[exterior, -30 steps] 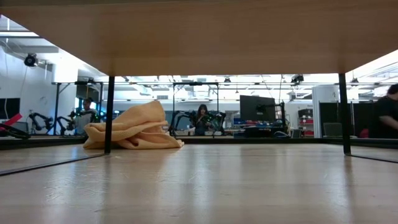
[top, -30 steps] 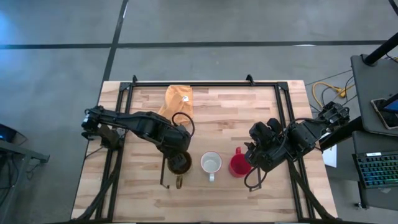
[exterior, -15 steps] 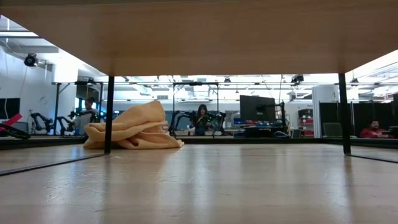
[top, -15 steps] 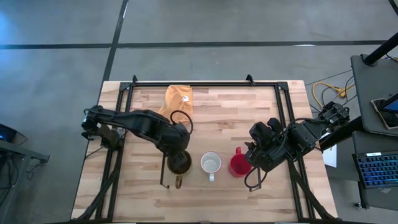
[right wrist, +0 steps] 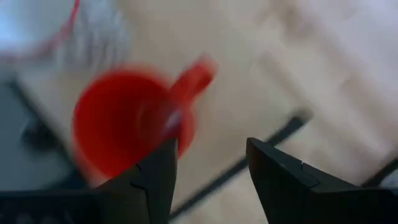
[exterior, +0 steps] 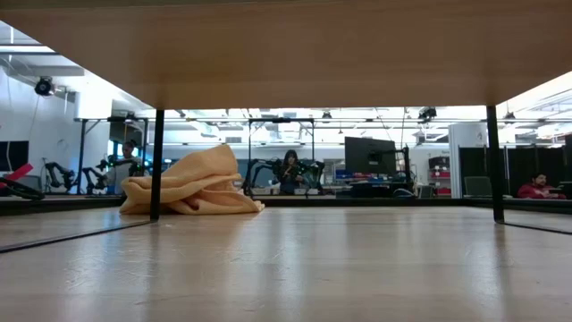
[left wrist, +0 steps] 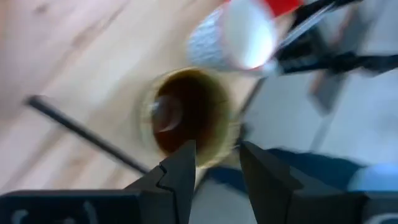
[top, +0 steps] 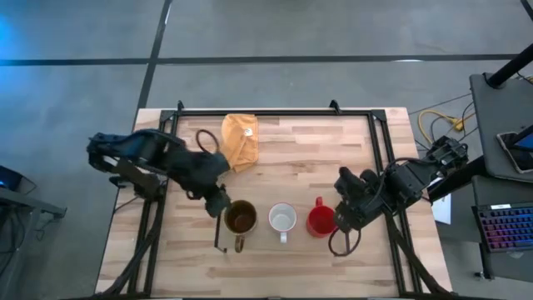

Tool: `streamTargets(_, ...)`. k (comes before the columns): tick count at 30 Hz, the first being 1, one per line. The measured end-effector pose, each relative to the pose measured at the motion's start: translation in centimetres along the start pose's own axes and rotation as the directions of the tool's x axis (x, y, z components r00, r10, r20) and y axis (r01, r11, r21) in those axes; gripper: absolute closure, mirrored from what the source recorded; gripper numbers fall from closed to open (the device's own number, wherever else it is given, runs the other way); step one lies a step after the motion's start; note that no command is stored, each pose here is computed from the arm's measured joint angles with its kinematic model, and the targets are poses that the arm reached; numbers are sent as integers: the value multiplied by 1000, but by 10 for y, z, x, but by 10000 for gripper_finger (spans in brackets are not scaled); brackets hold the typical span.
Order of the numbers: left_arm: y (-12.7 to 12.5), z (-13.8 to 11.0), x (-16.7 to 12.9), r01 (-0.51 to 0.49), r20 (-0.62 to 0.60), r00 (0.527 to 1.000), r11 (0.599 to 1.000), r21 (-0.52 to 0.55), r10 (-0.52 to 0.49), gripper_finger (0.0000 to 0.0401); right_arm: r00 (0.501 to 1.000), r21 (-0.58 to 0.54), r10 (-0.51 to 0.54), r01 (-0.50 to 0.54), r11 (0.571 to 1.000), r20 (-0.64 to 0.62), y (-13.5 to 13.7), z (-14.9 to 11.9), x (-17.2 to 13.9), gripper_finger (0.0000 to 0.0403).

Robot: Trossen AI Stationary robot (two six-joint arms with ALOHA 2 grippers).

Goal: Stack small to large cups/mugs on shelf
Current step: Return to Home Position

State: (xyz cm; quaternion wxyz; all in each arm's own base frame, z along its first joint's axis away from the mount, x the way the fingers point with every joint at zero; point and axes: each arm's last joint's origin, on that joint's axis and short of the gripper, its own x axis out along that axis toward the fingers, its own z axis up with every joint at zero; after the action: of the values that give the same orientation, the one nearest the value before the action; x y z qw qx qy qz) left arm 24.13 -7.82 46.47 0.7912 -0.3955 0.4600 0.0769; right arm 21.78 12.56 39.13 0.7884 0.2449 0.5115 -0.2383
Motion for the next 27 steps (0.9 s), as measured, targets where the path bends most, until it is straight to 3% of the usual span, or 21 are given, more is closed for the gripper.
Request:
streamTargets(2,-10,-5,-8,109,45,993,993,36,-110,290,994,17,54,-53,998,-92,3,-2,-1,218)
streamTargets(5,-31,-12,-21,293,93,942,923,250,-324,290,980,30,184,-182,983,-72,15,0,-3,218)
streamTargets(8,-48,-15,-37,397,148,850,800,450,-505,290,945,-66,325,-327,943,-30,29,2,-7,218)
streamTargets(11,-58,-19,-50,395,179,765,670,629,-619,290,888,-136,458,-448,883,47,43,6,-14,218)
streamTargets(13,-69,-25,-61,356,180,667,522,775,-723,289,785,-325,607,-547,771,120,56,9,-28,218)
streamTargets(16,-79,-34,-80,319,67,493,251,914,-868,289,518,-580,822,-603,548,238,69,15,-63,218)
streamTargets(17,-79,-36,-84,313,10,454,170,935,-891,289,422,-639,869,-600,482,260,70,17,-75,218)
streamTargets(19,-78,-39,-83,274,-63,407,56,960,-911,289,260,-732,923,-563,384,284,66,19,-97,218)
streamTargets(21,-77,-41,-73,246,-75,403,29,969,-912,289,194,-769,932,-526,362,306,60,17,-110,218)
streamTargets(24,-76,-44,-41,288,-62,379,54,956,-923,289,215,-745,918,-537,396,333,58,9,-108,218)
streamTargets(27,-67,-49,-9,318,-50,330,61,946,-943,289,201,-751,928,-545,372,314,69,-4,-91,218)
